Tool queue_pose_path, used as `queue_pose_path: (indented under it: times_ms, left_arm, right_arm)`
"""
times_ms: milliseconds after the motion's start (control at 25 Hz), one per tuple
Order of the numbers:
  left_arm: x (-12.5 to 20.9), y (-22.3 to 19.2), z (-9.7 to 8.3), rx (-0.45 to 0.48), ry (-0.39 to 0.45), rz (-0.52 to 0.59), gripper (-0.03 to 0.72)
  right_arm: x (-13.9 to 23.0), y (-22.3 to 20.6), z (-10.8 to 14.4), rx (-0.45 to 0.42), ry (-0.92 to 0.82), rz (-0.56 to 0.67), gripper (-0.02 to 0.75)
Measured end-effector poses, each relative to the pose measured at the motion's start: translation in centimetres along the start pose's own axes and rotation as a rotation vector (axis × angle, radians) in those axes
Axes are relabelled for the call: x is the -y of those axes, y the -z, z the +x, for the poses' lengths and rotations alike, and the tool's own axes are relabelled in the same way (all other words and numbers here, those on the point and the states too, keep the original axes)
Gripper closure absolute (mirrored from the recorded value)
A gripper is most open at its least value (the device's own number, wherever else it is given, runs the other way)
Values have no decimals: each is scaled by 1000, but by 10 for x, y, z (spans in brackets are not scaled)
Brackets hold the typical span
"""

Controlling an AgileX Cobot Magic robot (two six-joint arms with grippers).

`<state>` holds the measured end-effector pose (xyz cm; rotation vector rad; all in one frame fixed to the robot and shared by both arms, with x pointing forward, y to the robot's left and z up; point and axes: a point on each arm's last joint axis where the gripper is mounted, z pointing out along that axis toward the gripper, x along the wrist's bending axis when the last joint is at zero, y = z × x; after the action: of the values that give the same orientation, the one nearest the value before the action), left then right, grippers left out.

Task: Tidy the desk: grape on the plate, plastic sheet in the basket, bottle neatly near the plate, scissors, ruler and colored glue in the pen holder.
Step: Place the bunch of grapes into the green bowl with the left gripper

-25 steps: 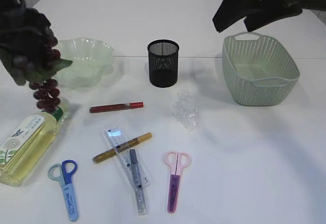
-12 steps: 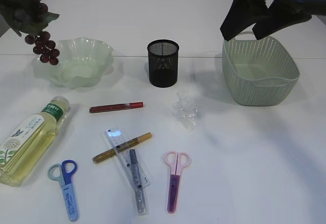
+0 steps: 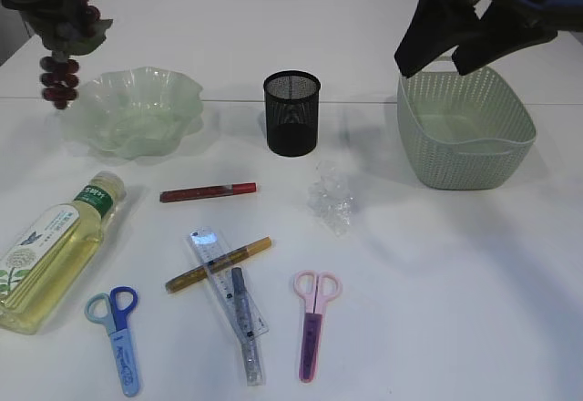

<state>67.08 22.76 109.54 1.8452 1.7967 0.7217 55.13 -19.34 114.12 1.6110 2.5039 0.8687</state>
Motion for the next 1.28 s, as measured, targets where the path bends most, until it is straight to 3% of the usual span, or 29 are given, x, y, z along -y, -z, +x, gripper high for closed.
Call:
queue_pose_path:
  times_ms: [680, 1280]
  left_arm:
    - [-1, -56, -14, 94, 59, -108, 583]
    - [26, -119, -24, 106, 72, -24, 583]
  right_arm:
    - [-2, 0, -4, 42, 13, -26, 154]
    - [-2, 0, -4, 49, 16, -24, 154]
